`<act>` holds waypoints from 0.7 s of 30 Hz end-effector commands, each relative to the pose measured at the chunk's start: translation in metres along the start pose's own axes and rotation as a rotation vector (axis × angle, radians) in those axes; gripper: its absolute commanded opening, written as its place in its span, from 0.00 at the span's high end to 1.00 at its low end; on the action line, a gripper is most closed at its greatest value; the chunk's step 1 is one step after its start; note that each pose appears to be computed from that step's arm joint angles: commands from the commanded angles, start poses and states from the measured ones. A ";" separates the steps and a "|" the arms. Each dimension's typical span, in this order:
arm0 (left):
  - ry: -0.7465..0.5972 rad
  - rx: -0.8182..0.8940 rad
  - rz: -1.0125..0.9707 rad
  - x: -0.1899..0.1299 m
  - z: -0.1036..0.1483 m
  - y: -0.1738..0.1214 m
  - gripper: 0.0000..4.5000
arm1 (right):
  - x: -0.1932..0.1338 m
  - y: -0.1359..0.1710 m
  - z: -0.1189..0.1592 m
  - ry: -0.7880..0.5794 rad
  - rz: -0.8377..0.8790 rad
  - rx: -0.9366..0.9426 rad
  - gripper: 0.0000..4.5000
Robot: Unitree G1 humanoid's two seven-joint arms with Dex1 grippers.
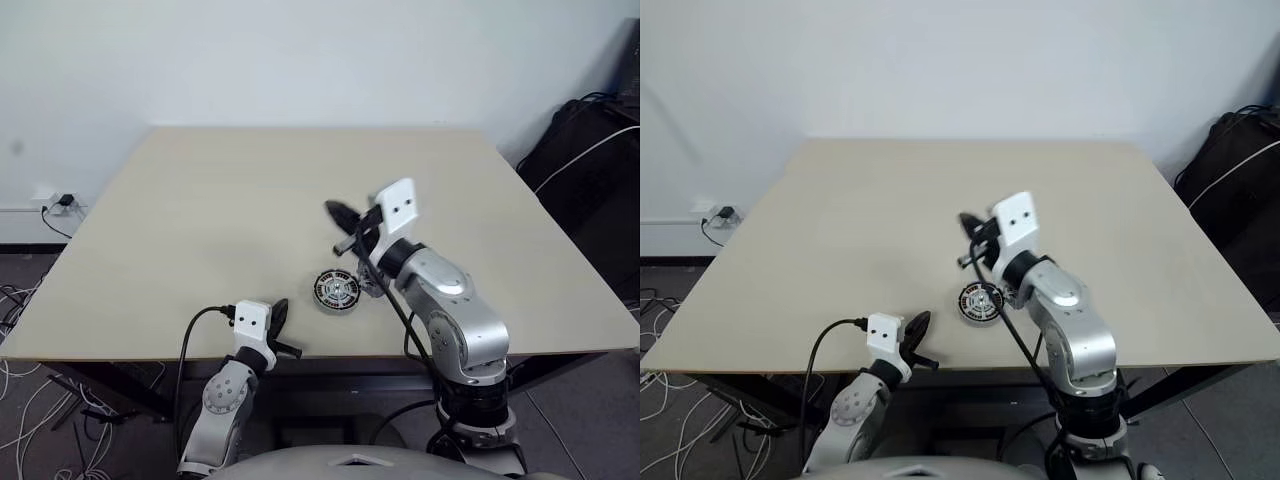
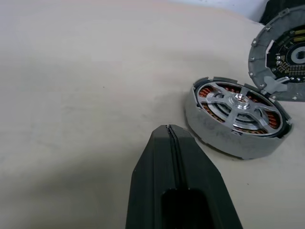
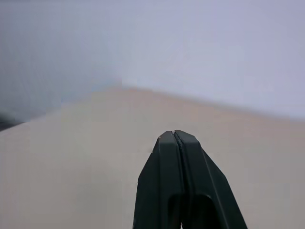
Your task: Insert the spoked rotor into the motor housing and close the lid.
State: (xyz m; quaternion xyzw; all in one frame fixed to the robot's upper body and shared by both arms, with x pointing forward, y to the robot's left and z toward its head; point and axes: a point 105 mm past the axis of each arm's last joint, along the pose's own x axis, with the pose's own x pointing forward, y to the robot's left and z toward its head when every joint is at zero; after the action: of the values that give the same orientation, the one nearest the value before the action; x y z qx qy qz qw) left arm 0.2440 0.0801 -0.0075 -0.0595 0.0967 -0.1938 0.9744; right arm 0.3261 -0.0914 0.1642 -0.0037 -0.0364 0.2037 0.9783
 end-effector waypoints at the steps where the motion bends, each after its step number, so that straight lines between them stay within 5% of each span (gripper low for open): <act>1: -0.037 0.021 -0.026 0.004 0.012 -0.002 1.00 | -0.011 -0.050 0.000 -0.028 -0.308 -0.174 0.99; 9: -0.027 0.031 -0.048 0.005 0.012 -0.002 1.00 | -0.050 -0.105 -0.071 0.308 -0.539 -0.433 0.99; 15: -0.022 0.037 -0.052 0.005 0.012 -0.001 1.00 | -0.065 -0.091 -0.119 0.537 -0.405 -0.419 0.99; 21: -0.022 0.041 -0.047 0.004 0.012 0.001 1.00 | -0.050 -0.057 -0.117 0.475 -0.215 -0.337 0.99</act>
State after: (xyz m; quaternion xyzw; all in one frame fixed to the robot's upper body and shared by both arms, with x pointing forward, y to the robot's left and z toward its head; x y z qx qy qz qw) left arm 0.2462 0.0816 -0.0078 -0.0458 0.1019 -0.2125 0.9708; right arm 0.3040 -0.1729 0.0212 -0.2176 0.2105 0.0655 0.9508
